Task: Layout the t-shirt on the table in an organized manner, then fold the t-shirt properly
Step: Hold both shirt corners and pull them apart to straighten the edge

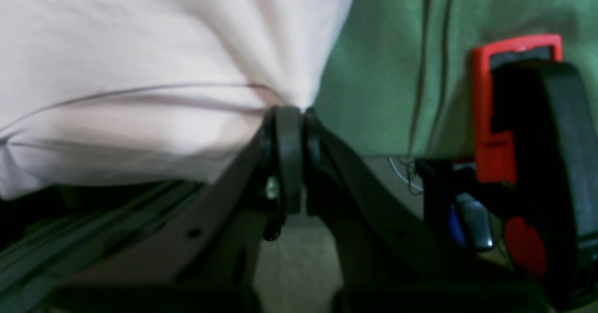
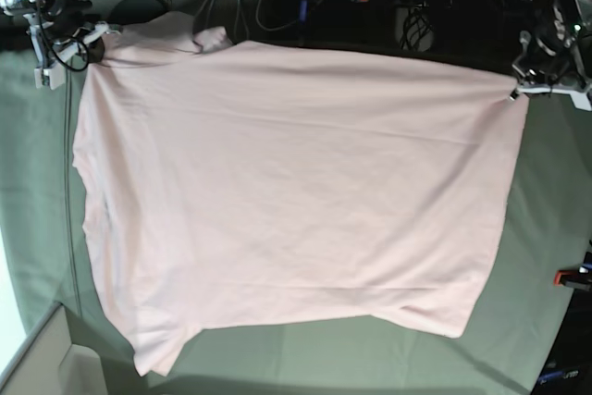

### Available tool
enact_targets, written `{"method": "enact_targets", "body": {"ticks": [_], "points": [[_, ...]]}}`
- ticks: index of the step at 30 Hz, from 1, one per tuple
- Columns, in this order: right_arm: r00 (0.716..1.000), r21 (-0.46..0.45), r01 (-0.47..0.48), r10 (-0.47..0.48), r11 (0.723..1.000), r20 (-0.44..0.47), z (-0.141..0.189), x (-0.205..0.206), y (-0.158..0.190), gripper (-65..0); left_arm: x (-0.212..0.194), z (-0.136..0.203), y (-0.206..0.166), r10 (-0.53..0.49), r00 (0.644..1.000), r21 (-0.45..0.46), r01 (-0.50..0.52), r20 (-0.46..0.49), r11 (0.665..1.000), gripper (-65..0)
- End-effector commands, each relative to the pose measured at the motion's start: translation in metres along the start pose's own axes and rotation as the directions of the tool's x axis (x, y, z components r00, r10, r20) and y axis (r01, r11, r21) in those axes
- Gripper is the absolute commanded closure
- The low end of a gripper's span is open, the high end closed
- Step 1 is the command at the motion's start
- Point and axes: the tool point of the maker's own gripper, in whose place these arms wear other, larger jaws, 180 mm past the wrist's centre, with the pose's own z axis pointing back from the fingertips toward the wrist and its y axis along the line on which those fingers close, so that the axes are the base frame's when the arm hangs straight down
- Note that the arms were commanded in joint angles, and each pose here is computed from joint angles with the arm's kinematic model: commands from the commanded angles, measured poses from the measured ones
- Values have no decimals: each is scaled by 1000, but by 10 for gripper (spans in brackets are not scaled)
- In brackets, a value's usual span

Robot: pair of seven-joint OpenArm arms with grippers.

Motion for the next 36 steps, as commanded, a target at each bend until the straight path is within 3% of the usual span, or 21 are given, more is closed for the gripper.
{"method": "enact_targets", "body": {"ticks": [1,11,21,29,36], "points": [[999,-44,-20,18,999,-52,5,-9,-13,0,14,3,2,-17,999,6,17,44,1000,-1],[998,-48,-30,27,998,-49,5,-6,-15,0,-8,-1,15,8,1000,33,-7,-9,999,-1],[999,-53,-30,28,998,-40,6,-2,-18,0,-4,0,11,6,1000,22,-6,3,1000,-1],[991,-104,-106,114,989,70,28,43,-17,0,-4,1,6,14,1000,12,-14,7,1000,-1],[987,-113,-122,132,986,88,31,51,-16,0,9,4,-5,9,999,-12,-8,43,1000,-1]]}}
